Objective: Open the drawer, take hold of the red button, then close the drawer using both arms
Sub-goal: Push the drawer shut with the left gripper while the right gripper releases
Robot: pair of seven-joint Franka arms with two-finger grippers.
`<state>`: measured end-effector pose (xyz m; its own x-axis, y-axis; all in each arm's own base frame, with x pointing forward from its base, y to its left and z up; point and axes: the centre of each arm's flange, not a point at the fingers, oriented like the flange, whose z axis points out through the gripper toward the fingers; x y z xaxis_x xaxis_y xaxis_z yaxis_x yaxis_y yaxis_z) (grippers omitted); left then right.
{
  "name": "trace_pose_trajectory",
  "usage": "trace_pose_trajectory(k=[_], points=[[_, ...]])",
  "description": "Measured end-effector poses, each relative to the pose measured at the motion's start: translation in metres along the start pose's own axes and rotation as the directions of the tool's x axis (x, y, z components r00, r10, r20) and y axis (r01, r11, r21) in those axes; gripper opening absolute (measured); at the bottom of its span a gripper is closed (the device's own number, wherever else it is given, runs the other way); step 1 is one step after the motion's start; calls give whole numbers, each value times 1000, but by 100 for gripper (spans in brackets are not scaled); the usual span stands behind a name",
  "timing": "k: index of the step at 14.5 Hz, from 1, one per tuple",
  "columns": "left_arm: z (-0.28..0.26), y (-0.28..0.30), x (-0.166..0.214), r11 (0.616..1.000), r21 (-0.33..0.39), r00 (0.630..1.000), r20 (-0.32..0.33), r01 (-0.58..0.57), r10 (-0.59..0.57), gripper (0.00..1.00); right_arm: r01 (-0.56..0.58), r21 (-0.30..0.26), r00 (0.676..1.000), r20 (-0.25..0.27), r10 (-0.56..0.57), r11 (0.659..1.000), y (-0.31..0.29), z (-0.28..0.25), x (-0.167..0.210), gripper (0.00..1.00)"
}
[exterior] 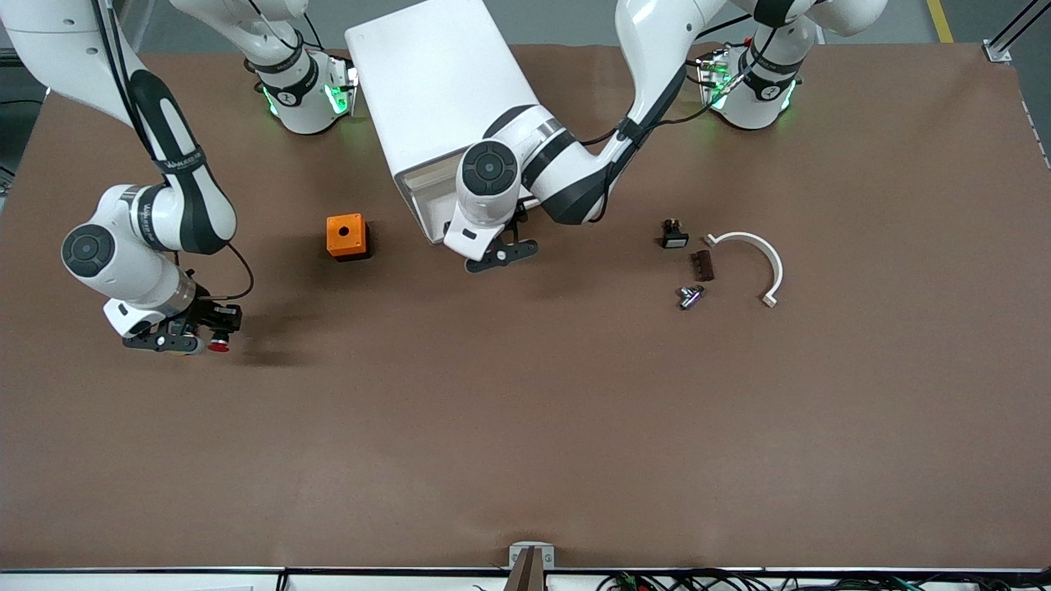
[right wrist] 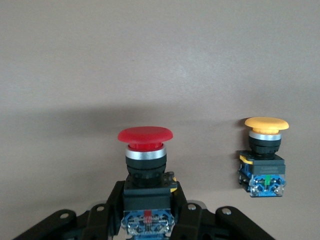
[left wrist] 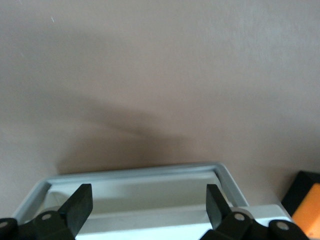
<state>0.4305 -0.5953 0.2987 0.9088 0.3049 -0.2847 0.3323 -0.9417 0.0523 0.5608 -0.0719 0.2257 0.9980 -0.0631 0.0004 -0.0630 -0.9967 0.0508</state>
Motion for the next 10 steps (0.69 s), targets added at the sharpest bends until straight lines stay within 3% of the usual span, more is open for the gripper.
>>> trace_pose_trajectory(k=[10], points=[[41,0,-46,999,36,994,113,5,-9,100,-23,1,999,27,23,1000,14,26,-4,41]])
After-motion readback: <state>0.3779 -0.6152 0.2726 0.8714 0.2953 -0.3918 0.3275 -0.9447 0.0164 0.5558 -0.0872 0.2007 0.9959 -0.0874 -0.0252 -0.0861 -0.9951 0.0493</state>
